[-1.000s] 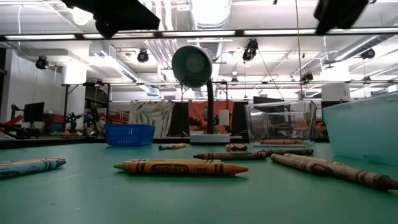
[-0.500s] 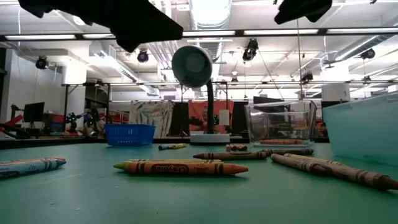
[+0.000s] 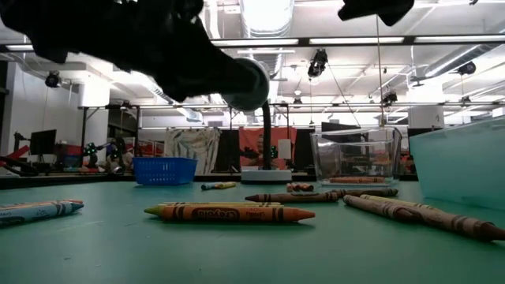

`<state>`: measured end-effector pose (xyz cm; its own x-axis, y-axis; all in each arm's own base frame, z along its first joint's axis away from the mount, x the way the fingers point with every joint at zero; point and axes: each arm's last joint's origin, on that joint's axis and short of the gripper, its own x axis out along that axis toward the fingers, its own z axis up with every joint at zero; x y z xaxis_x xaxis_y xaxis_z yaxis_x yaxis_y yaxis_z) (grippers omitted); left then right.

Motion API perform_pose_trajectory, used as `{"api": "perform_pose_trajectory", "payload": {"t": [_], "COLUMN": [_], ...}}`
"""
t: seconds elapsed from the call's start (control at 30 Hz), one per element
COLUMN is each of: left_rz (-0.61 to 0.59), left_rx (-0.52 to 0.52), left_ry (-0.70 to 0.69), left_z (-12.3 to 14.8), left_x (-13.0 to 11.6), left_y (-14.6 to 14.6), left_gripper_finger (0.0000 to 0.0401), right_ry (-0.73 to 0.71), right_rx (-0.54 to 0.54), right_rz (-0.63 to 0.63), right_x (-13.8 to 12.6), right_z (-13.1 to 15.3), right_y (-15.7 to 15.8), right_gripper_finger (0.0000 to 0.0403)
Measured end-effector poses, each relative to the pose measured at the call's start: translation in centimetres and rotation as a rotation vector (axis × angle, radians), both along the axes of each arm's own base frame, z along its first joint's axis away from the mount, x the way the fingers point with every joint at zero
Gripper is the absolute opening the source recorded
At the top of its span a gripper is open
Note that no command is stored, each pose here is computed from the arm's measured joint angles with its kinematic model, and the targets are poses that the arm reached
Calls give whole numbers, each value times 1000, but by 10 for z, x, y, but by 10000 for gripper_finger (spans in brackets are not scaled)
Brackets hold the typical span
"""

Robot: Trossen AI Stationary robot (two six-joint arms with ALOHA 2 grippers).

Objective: Sort crayons
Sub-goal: Put the brown crayon into the blue bin

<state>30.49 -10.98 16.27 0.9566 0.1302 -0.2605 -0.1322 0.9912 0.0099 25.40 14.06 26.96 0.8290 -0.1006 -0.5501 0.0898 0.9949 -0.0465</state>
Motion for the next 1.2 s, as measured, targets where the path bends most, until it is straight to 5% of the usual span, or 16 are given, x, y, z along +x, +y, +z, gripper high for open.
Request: {"api": "perform_pose_trajectory", "payload": {"t": [0.3,0.63,1.2], "left_rz": [-38,-44,-110], "left_rx": [-34,47,-9], "left_ry": [-47,123,241], "left_z": [-31,-55,-72], "left_x": [17,47,57], "left_y": [-8,-14,5], "left_gripper_finger": [148,149,149], "right_ry": [-64,-74,-87], "right_rx": [-13,-31,-24], "right_rz": [34,7,-17], "right_x": [4,4,5], "right_z": [6,5,5], "right_y": [3,2,1], "right_gripper_finger": [118,105,102]}}
